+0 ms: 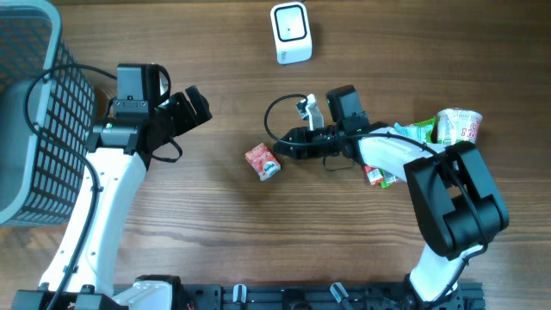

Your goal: Scan the item barcode

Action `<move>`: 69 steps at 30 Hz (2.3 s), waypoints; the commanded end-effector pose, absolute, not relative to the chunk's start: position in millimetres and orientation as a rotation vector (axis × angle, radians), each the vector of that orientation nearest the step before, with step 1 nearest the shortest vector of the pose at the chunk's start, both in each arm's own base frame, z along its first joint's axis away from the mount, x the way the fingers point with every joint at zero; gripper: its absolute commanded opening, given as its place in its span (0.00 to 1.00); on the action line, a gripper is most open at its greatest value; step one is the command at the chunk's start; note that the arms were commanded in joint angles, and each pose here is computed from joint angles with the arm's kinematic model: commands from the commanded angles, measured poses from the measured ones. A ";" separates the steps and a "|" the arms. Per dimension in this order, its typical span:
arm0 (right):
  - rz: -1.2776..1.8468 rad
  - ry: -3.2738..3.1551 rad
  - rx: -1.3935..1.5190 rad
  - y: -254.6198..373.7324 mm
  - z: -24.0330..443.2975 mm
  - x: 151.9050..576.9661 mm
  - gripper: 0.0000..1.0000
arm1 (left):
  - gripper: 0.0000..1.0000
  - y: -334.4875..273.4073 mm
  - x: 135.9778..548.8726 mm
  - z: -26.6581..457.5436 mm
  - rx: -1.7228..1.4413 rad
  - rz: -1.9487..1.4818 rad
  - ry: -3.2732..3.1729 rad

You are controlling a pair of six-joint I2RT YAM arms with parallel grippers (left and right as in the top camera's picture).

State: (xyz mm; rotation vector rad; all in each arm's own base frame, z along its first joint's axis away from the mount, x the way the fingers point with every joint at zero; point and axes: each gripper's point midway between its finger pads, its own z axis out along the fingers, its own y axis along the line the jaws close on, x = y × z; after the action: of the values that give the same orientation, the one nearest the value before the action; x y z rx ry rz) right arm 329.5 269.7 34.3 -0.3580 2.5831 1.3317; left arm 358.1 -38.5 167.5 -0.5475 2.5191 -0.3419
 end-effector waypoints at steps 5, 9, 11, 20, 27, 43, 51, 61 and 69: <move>0.969 2.512 -0.525 285.7 79.6 337.5 0.47 | 1.00 -35.5 358.6 169.9 -0.551 -0.330 2.508; 0.462 2.472 -0.731 307.2 66.9 321.2 0.47 | 1.00 -35.5 358.6 169.9 -0.552 -0.330 2.508; 0.218 2.386 -0.814 311.5 66.1 316.5 0.46 | 1.00 -35.5 358.6 169.9 -0.551 -0.330 2.508; -0.022 2.282 -0.928 321.6 50.3 309.8 0.46 | 1.00 -35.5 358.6 169.9 -0.551 -0.330 2.508; 0.034 2.352 -0.960 326.7 25.0 299.1 0.46 | 1.00 -35.5 358.6 169.9 -0.551 -0.330 2.508; 0.059 2.409 -0.936 321.9 13.4 295.7 0.04 | 1.00 -35.5 358.6 169.9 -0.551 -0.330 2.508; 0.653 2.443 -0.709 327.8 95.2 303.7 0.04 | 1.00 -35.5 358.6 169.9 -0.551 -0.330 2.508; 1.471 2.568 -0.583 304.6 74.8 302.8 0.04 | 1.00 -35.5 358.6 169.9 -0.552 -0.330 2.508; 1.685 2.472 -0.637 314.8 59.7 303.6 0.04 | 1.00 -35.5 358.6 169.9 -0.551 -0.330 2.508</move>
State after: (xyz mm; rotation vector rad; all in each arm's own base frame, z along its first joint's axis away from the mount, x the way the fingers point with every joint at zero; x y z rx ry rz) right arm 307.5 311.3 53.8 -0.6063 2.5126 1.5942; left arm 358.1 -38.5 167.5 -0.5475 2.5191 -0.3419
